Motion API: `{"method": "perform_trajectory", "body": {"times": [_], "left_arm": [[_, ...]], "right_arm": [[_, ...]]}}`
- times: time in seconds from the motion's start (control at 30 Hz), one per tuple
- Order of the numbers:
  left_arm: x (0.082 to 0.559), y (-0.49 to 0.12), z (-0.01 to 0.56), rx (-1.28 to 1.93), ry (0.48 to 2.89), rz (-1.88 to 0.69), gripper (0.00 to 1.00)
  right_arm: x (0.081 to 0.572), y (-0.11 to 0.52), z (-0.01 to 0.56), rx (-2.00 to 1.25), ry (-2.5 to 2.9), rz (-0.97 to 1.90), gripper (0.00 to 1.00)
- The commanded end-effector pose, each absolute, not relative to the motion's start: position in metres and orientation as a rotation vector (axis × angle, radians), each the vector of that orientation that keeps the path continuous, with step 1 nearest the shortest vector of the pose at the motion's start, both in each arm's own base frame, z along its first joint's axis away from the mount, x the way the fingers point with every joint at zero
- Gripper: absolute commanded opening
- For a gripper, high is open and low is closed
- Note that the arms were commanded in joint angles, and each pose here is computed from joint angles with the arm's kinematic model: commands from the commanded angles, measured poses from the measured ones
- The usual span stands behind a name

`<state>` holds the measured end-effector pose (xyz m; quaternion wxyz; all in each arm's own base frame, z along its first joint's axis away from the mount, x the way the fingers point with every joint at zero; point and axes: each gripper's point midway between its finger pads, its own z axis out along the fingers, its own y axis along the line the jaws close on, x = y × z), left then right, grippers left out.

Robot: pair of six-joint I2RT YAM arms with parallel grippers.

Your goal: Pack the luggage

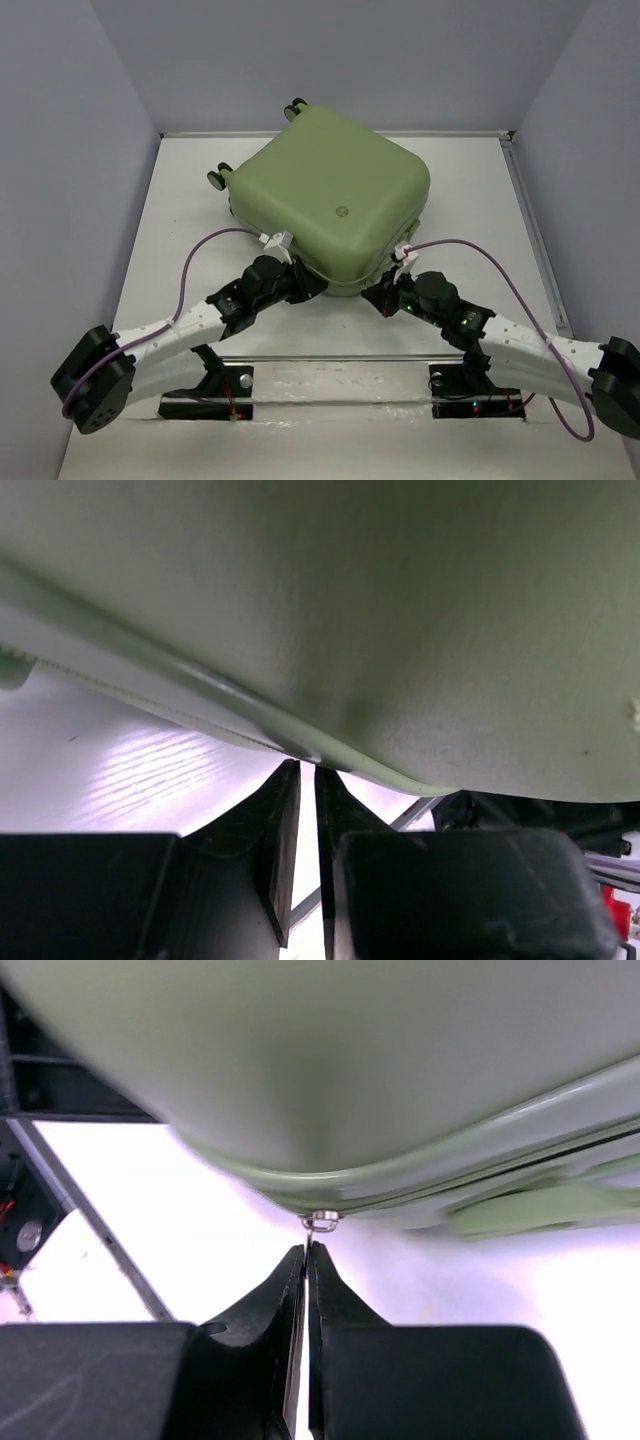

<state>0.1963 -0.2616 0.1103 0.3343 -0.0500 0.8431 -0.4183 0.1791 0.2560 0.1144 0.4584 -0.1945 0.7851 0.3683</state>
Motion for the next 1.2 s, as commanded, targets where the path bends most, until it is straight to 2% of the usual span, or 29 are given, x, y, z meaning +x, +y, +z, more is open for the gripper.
{"method": "perform_trajectory", "body": {"times": [0.0,0.13,0.17,0.3,0.4,0.5,0.53,0.6,0.67,0.77,0.9,1.17], "left_arm": [[0.25,-0.286,0.177,-0.167,1.923,-1.137,0.21],[0.258,-0.309,0.184,-0.136,1.918,-1.177,0.19],[0.257,-0.319,0.193,-0.113,1.908,-1.198,0.19],[0.253,-0.33,0.185,-0.072,1.938,-1.189,0.19],[0.249,-0.315,0.176,-0.076,1.966,-1.111,0.19],[0.245,-0.281,0.157,-0.078,2.042,-0.936,0.39],[0.247,-0.264,0.175,-0.1,2.0,-0.918,0.64],[0.245,-0.23,0.173,-0.121,2.048,-0.799,0.85],[0.258,-0.184,0.205,-0.197,1.96,-0.73,0.98],[0.267,-0.147,0.256,-0.203,1.88,-0.7,0.99],[0.307,-0.121,0.281,-0.243,1.85,-0.72,0.99],[0.405,-0.093,0.274,-0.415,1.867,-0.764,0.99]], "right_arm": [[0.122,0.269,0.1,-0.605,2.131,0.949,0.07],[0.104,0.31,0.117,-0.66,2.115,0.988,0.07],[0.101,0.323,0.107,-0.693,2.139,0.953,0.07],[0.145,0.362,0.133,-0.519,2.067,0.854,0.07],[0.193,0.364,0.158,-0.286,1.943,0.702,0.07],[0.208,0.357,0.159,-0.198,1.914,0.628,0.07],[0.209,0.355,0.161,-0.175,1.905,0.633,0.07],[0.206,0.35,0.156,-0.167,1.912,0.643,0.07],[0.202,0.344,0.148,-0.17,1.929,0.646,0.07],[0.199,0.34,0.142,-0.175,1.941,0.652,0.07],[0.196,0.338,0.138,-0.192,1.95,0.651,0.07],[0.192,0.34,0.135,-0.229,1.969,0.681,0.07]]}}
